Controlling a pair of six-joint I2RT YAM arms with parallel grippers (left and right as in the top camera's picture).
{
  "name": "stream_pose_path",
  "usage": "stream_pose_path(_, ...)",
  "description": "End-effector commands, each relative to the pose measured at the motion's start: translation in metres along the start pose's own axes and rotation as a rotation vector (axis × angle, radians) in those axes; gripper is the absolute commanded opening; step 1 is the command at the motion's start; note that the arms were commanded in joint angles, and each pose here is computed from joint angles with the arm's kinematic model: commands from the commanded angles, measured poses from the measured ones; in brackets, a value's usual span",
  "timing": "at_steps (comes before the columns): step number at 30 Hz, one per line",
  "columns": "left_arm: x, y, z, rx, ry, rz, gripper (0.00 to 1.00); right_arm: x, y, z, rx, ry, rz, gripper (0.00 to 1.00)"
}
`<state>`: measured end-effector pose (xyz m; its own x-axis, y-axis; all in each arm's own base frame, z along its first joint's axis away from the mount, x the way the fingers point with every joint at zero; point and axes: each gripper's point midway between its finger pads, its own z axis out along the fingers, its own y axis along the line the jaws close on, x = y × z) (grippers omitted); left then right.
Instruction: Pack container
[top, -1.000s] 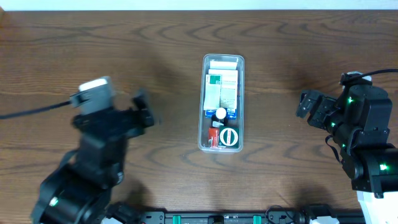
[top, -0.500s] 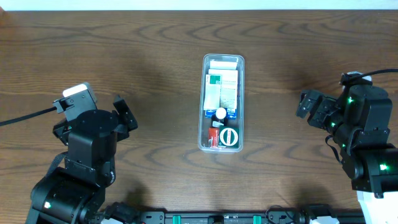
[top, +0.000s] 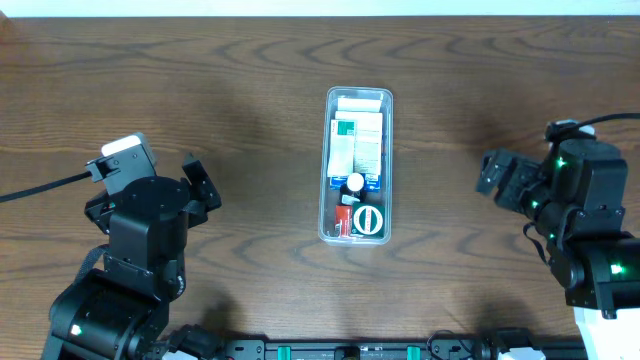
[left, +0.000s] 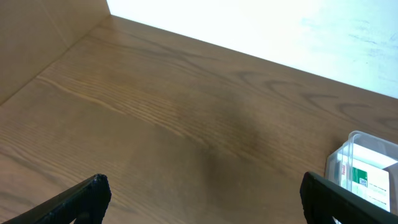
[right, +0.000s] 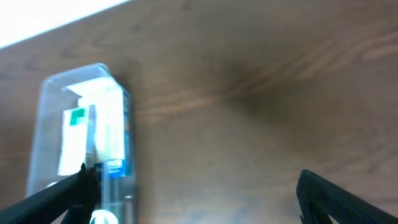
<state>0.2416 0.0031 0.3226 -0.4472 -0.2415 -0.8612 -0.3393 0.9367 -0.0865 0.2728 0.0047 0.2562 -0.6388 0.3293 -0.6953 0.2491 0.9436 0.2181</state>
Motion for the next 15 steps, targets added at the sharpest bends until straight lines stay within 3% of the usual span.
stream_pose_path(1,-0.004,0.004,-0.002,-0.015,-0.013,0.003,0.98,-0.002,-0.021,-0.009,0.089,-0.065,-0.022,0.99)
stream_pose_path(7,-0.004,0.004,-0.002,-0.015,-0.013,0.003,0.98,0.013,-0.031,-0.001,0.067,-0.205,-0.022,0.99)
stream_pose_path(15,-0.004,0.004,-0.002,-0.015,-0.013,0.003,0.98,0.078,-0.041,0.012,-0.047,-0.292,-0.075,0.99)
